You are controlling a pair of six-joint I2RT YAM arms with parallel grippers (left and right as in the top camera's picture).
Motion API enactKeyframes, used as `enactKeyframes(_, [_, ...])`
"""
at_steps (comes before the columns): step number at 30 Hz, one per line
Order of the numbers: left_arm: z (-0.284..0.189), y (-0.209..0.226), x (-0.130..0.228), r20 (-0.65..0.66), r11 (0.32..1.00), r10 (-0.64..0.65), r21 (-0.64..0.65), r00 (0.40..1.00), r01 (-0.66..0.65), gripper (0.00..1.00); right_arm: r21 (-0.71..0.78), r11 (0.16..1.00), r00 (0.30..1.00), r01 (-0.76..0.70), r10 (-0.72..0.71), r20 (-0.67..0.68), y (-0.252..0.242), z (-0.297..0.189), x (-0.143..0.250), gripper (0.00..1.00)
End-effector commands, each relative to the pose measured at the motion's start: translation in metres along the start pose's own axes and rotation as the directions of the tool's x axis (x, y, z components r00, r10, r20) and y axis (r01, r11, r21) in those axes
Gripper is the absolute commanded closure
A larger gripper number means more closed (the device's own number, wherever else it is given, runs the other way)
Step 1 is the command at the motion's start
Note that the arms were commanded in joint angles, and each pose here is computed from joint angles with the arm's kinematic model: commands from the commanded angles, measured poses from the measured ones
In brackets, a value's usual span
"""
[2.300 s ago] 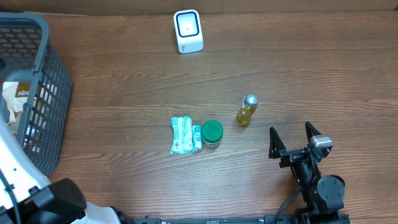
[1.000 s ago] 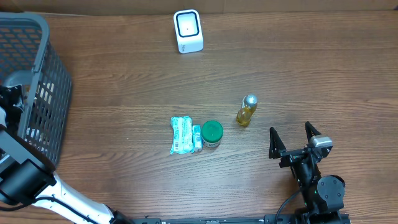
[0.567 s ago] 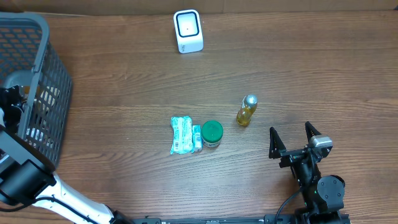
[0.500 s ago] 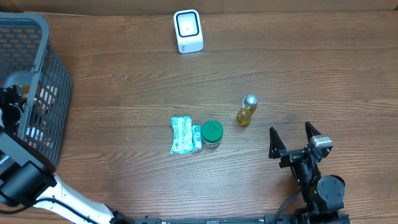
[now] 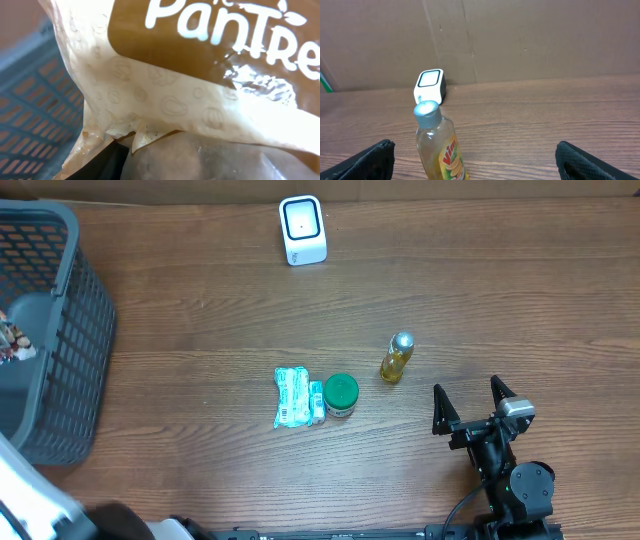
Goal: Scan the item barcode
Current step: 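Lower the left gripper into the basket and grasp the brown-white bag, then carry the brown-white bag right and set it left of the teal packet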
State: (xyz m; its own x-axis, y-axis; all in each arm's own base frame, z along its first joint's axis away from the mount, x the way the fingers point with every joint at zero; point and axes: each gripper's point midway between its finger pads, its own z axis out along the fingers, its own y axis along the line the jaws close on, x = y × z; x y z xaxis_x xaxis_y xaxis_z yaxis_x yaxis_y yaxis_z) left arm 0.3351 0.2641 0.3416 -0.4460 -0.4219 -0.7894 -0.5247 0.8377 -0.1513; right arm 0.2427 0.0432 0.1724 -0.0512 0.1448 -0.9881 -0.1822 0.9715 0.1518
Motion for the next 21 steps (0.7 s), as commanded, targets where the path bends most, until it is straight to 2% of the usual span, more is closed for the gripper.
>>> enactKeyframes(1, [-0.043,-0.041,-0.019,0.097,0.993,-0.022,0.121,0.995,0.010,0.56,-0.007,1.000,1.000,-0.001,0.001,0.001,0.001,0.000,0.002,0.00])
enactKeyframes(5, [-0.081,-0.086,-0.023,0.164,0.973,0.034,0.222,0.986,-0.070,0.56,-0.007,1.000,1.000,-0.001,0.001,0.001,0.001,0.000,0.002,0.00])
enactKeyframes(9, [-0.101,-0.128,-0.004,0.141,0.944,0.088,0.304,0.986,-0.128,0.56,-0.007,1.000,1.000,-0.001,0.001,0.001,0.001,0.000,0.002,0.00])
enactKeyframes(13, [-0.100,-0.154,0.036,0.008,0.931,0.154,0.333,0.988,-0.147,0.64,-0.007,1.000,1.000,-0.001,0.001,0.001,0.001,0.000,0.002,0.00])
enactKeyframes(21, [-0.063,-0.194,0.142,-0.255,0.896,0.310,0.400,0.916,-0.192,0.63,-0.007,1.000,1.000,-0.001,0.001,0.001,0.001,0.000,0.002,0.00])
